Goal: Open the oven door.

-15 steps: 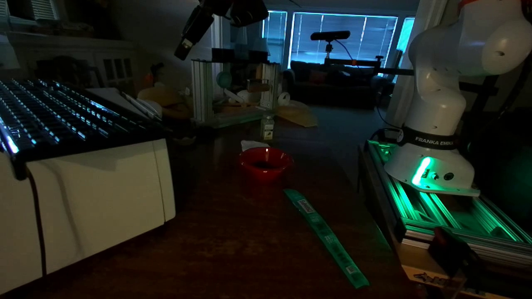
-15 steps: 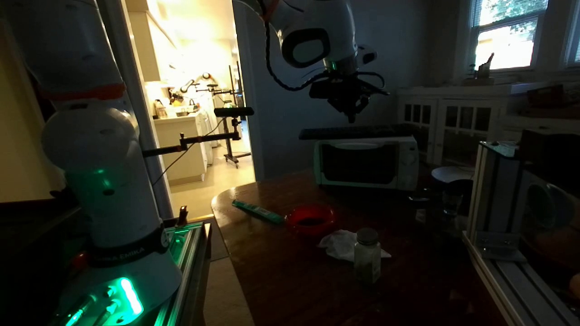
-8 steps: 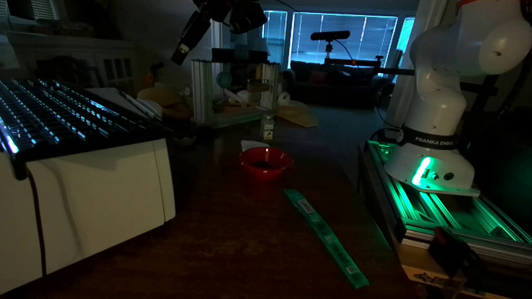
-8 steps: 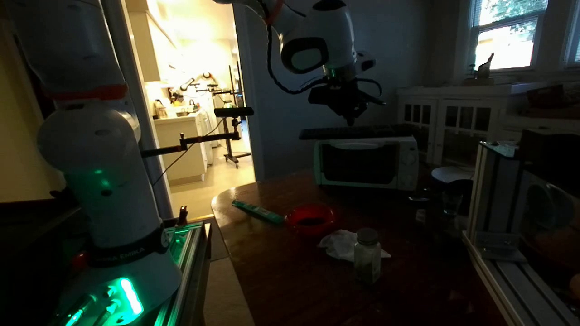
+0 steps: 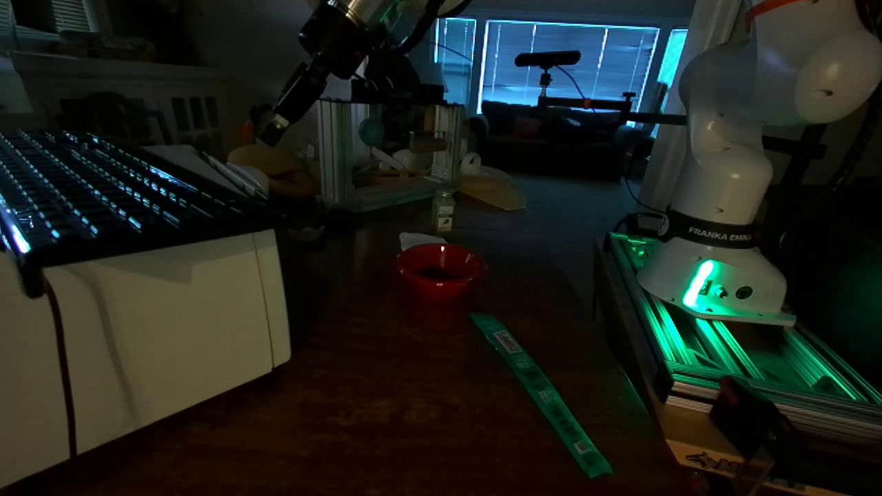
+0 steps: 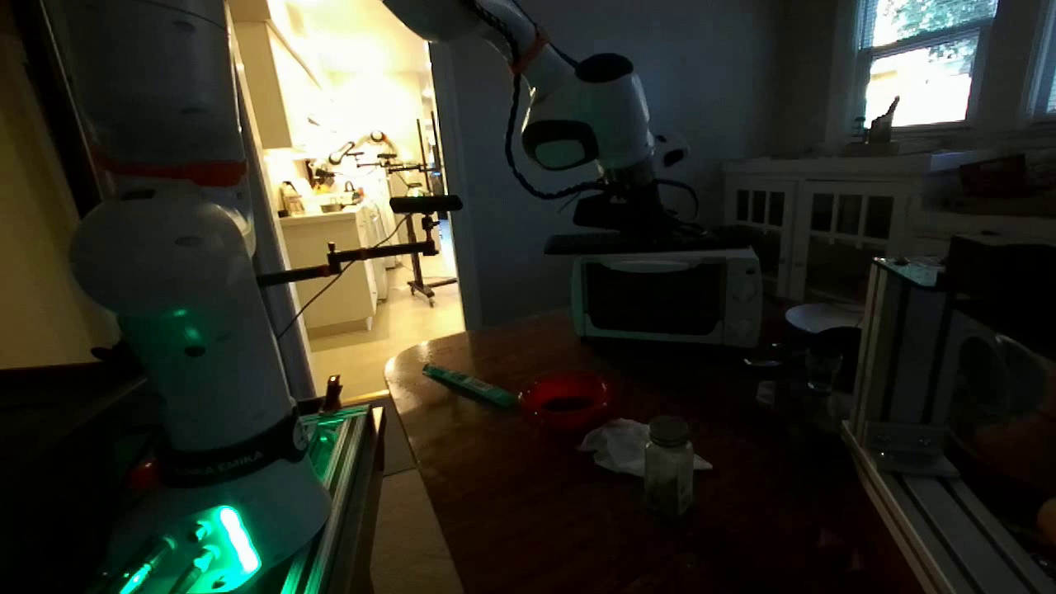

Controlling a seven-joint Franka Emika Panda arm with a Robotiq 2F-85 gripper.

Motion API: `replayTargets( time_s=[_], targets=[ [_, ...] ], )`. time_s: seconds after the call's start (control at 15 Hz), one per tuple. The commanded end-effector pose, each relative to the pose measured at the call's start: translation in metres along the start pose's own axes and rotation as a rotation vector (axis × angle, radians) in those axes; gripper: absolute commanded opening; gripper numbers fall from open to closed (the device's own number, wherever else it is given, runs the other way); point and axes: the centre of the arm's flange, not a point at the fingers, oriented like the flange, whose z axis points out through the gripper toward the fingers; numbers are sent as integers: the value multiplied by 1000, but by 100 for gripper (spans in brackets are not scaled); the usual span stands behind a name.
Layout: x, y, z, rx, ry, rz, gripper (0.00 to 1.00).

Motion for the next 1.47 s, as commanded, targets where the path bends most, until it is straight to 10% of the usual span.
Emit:
replayTargets(
  time_s=[0.0,1.4],
  targets=[
    [1,12,27,2,68,-5,0],
    [7,31,47,4,-14,-82,0]
  ],
)
